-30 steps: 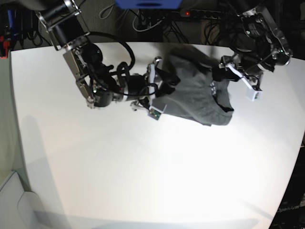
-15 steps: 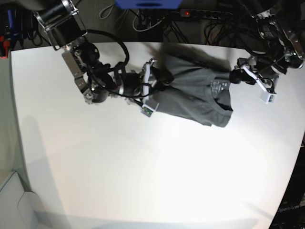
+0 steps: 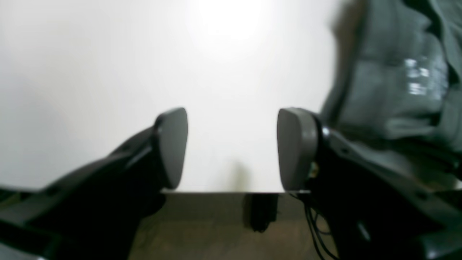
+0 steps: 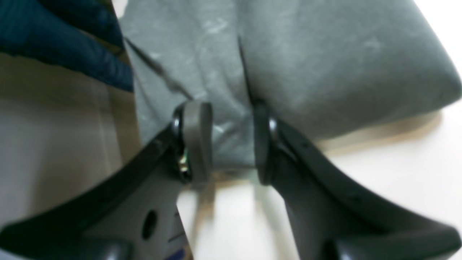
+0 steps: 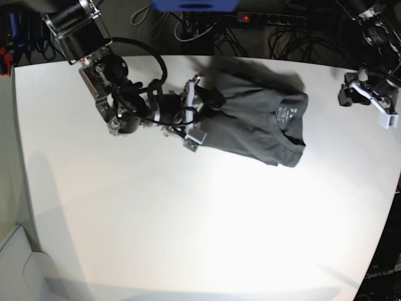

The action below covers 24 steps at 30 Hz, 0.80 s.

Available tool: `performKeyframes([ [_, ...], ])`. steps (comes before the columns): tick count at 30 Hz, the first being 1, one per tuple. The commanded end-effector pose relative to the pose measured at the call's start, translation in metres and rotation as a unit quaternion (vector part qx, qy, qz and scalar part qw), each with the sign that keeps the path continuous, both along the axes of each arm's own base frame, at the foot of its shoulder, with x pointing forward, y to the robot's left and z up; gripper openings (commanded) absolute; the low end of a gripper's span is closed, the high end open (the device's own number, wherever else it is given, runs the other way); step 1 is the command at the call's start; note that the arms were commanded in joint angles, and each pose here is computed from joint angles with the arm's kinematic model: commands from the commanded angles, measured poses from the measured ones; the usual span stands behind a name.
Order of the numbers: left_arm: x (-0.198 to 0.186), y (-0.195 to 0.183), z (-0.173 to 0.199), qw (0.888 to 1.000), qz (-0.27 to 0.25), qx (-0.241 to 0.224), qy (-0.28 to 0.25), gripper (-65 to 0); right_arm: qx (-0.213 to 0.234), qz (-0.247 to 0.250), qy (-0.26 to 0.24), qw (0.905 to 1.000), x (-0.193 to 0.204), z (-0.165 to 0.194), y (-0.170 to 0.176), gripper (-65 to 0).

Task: Layout the t-shirt on the table in an organized manner, then fold the t-shirt properly
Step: 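Release the bundle and pull both grippers back from the shirt, then lower the left gripper to the bundle's collar edge and grasp it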

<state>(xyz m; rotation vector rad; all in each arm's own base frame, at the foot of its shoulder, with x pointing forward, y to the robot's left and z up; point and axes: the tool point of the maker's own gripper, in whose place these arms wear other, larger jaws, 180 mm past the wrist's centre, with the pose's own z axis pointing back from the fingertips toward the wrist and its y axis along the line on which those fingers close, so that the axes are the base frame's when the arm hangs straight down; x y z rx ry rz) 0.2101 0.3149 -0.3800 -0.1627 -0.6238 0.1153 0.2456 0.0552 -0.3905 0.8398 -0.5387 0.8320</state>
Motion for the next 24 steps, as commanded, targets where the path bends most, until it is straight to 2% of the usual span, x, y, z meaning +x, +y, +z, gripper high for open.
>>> performKeyframes([
  [1, 0.001, 0.015, 0.013, 1.000, 0.006, 0.018, -0.014, -27.3, 0.032, 0.003, -0.030, 0.9990, 0.010, 0.026, 0.008, -46.5],
  [6, -0.010, 0.034, 0.018, 0.999, 0.033, 0.028, -0.012, -27.6, 0.051, 0.024, -0.088, 0.9945, 0.006, 0.063, 0.016, -46.8],
  [8, -0.023, 0.032, 0.010, 0.999, 0.033, 0.024, 0.015, -28.5, 0.050, 0.033, -0.098, 0.9934, 0.000, 0.070, 0.016, -46.9],
  [10, -0.027, 0.026, 0.008, 0.999, 0.025, 0.025, 0.030, -34.0, 0.048, 0.023, -0.102, 0.9934, 0.001, 0.072, 0.009, -46.9],
  [13, -0.026, 0.004, 0.006, 0.999, 0.016, 0.013, 0.024, -47.6, 0.048, -0.022, -0.098, 0.9938, 0.011, 0.071, -0.010, -47.3],
  [16, -0.028, -0.009, 0.010, 1.000, 0.012, 0.016, 0.016, -62.0, 0.043, -0.057, -0.098, 0.9926, 0.021, 0.070, -0.029, -52.1],
  [17, -0.028, -0.016, 0.011, 1.000, 0.005, 0.017, 0.014, -65.0, 0.041, -0.067, -0.096, 0.9923, 0.022, 0.069, -0.034, -54.6],
  [21, -0.018, -0.043, 0.017, 0.999, -0.045, 0.029, 0.007, -65.0, 0.036, -0.103, -0.096, 0.9894, 0.033, 0.067, -0.055, -64.4],
  [24, -0.019, -0.070, 0.013, 0.996, -0.091, 0.023, 0.013, -64.9, 0.019, -0.113, -0.084, 0.9899, 0.031, 0.060, -0.066, -65.0],
])
